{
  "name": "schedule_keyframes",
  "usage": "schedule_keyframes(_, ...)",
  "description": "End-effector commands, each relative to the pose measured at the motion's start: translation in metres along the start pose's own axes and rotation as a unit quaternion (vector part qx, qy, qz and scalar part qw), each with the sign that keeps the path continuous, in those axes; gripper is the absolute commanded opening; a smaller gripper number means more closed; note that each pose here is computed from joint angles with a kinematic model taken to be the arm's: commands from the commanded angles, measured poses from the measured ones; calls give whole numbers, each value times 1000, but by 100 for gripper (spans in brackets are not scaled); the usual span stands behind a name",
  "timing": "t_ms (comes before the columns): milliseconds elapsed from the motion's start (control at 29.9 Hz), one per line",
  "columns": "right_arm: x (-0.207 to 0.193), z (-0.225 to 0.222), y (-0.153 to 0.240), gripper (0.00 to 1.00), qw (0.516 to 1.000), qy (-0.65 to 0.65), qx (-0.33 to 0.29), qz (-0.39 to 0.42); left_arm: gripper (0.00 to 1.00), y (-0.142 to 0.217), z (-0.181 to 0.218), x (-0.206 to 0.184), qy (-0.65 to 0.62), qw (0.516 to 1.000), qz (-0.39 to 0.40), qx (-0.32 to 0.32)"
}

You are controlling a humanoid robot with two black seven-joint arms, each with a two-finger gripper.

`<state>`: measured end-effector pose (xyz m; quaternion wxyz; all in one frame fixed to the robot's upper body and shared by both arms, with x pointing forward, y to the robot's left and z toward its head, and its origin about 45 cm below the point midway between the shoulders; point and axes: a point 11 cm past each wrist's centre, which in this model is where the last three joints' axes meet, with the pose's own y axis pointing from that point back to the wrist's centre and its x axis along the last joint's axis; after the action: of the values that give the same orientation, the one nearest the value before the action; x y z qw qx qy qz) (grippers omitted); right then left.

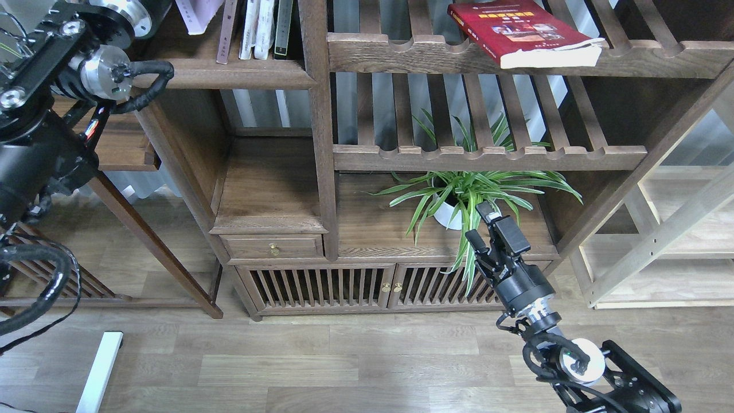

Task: Organize books on shelf
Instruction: 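Release the white book on the top shelf and withdraw the left gripper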

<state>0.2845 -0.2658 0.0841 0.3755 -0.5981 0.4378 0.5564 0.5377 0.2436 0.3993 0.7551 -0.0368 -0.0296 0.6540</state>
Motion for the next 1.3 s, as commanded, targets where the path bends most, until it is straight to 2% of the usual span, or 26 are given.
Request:
schedule_keyframes(0, -1, -5, 1, 98, 1000, 1, 7, -1, 5, -1, -4, 3, -3, 1000, 5, 4)
schedule_keyframes(802, 3, -11, 7, 98, 1000, 2, 17, 5, 5, -6, -35, -18, -40, 999, -11, 10)
schedule_keyframes(1169, 7, -9, 12, 98, 1000, -1, 18, 12, 13, -4, -41, -19, -60, 998, -17, 16)
schedule_keyframes(1203, 6, -10, 12, 98, 1000, -1, 19, 11, 15, -4, -42, -19, -61, 998, -18, 17)
schedule_keyframes(1270, 6, -13, 12, 98, 1000, -1, 24, 10, 29, -4, -42, -17, -62, 998, -12, 17)
